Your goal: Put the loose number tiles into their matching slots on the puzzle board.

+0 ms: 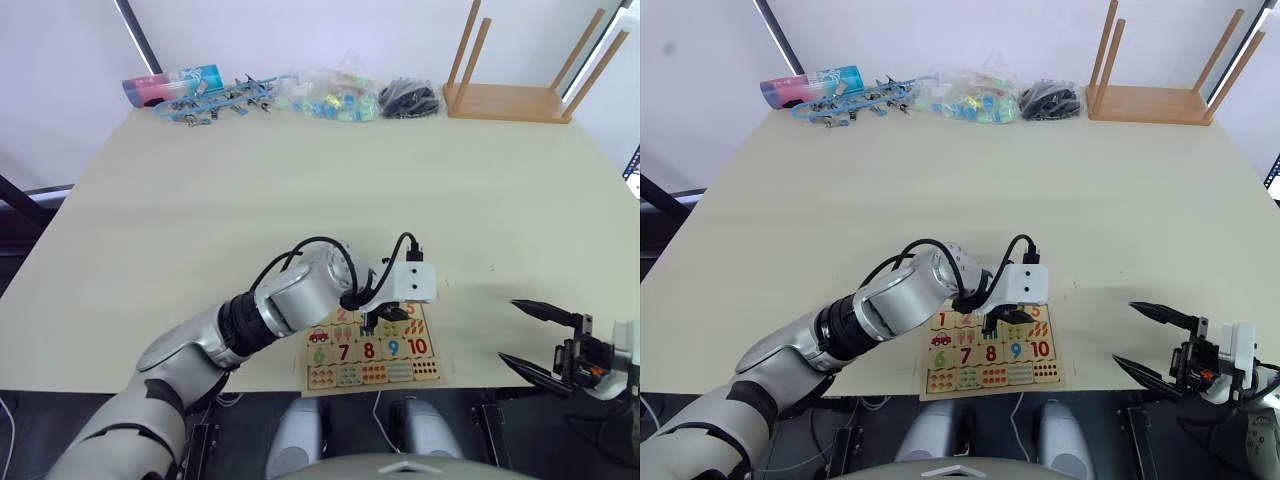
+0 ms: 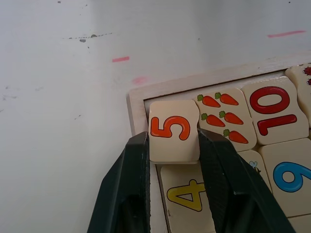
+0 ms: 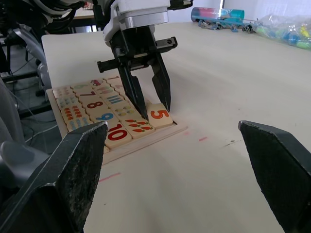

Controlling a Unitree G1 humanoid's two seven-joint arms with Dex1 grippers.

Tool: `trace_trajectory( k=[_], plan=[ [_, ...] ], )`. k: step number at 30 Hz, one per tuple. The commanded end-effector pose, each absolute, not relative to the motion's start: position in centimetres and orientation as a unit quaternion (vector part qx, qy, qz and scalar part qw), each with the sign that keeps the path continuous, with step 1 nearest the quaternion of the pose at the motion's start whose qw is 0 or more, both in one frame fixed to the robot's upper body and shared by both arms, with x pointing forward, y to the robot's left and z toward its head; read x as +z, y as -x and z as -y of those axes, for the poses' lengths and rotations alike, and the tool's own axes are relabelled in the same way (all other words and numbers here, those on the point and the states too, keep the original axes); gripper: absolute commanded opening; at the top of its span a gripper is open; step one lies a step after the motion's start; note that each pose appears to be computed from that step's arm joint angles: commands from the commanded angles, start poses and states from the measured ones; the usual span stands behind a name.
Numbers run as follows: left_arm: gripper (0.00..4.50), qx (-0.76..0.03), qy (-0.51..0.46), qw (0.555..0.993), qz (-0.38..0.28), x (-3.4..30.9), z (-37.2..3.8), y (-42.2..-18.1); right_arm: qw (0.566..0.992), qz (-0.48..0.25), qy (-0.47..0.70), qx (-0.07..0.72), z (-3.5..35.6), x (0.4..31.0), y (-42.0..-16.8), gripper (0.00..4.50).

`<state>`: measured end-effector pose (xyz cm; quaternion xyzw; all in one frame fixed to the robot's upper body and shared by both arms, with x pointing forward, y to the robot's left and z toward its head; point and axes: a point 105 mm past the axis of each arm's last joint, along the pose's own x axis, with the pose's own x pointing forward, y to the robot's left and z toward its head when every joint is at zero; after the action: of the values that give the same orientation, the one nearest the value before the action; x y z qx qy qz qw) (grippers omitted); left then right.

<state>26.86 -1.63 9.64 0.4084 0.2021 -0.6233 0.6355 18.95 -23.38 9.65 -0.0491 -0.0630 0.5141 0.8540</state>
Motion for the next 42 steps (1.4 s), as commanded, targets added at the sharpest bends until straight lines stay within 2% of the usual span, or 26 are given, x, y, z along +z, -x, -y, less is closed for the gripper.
trace_trajectory(
  k=[1, 9, 11, 14, 15, 16, 26, 34, 42],
  plan=[
    [0.93, -0.632, -0.410, 0.629, -0.193, 10.1, 2.0, -26.6, 0.855, 0.086, 0.067, 0.508, 23.6, 10.7, -18.9, 4.50],
    [0.93, -0.631, -0.399, 0.634, -0.199, 10.2, 2.0, -26.8, 0.854, 0.085, 0.067, 0.509, 23.6, 10.7, -18.9, 4.50],
    [1.97, -0.632, -0.398, 0.635, -0.198, 10.3, 2.0, -26.8, 0.854, 0.085, 0.067, 0.509, 23.6, 10.7, -19.0, 4.50],
    [3.09, -0.631, -0.396, 0.636, -0.198, 10.5, 2.0, -26.9, 0.854, 0.084, 0.068, 0.510, 23.6, 10.7, -19.1, 4.50],
    [3.75, -0.630, -0.396, 0.638, -0.197, 10.5, 2.0, -26.9, 0.853, 0.084, 0.068, 0.510, 23.6, 10.6, -19.1, 4.50],
    [4.00, -0.630, -0.397, 0.638, -0.196, 10.6, 2.0, -26.9, 0.853, 0.084, 0.068, 0.510, 23.6, 10.6, -19.1, 4.50],
    [4.00, -0.633, -0.394, 0.639, -0.189, 11.7, 1.5, -27.1, 0.852, 0.084, 0.070, 0.511, 23.6, 10.6, -19.3, 4.50],
    [4.00, -0.649, -0.398, 0.624, -0.178, 13.2, 0.8, -27.2, 0.851, 0.083, 0.071, 0.514, 23.6, 10.5, -19.4, 4.50],
    [4.00, -0.672, -0.357, 0.628, -0.160, 15.2, 0.3, -28.1, 0.850, 0.083, 0.069, 0.515, 23.6, 10.5, -19.5, 4.50]
  ],
)
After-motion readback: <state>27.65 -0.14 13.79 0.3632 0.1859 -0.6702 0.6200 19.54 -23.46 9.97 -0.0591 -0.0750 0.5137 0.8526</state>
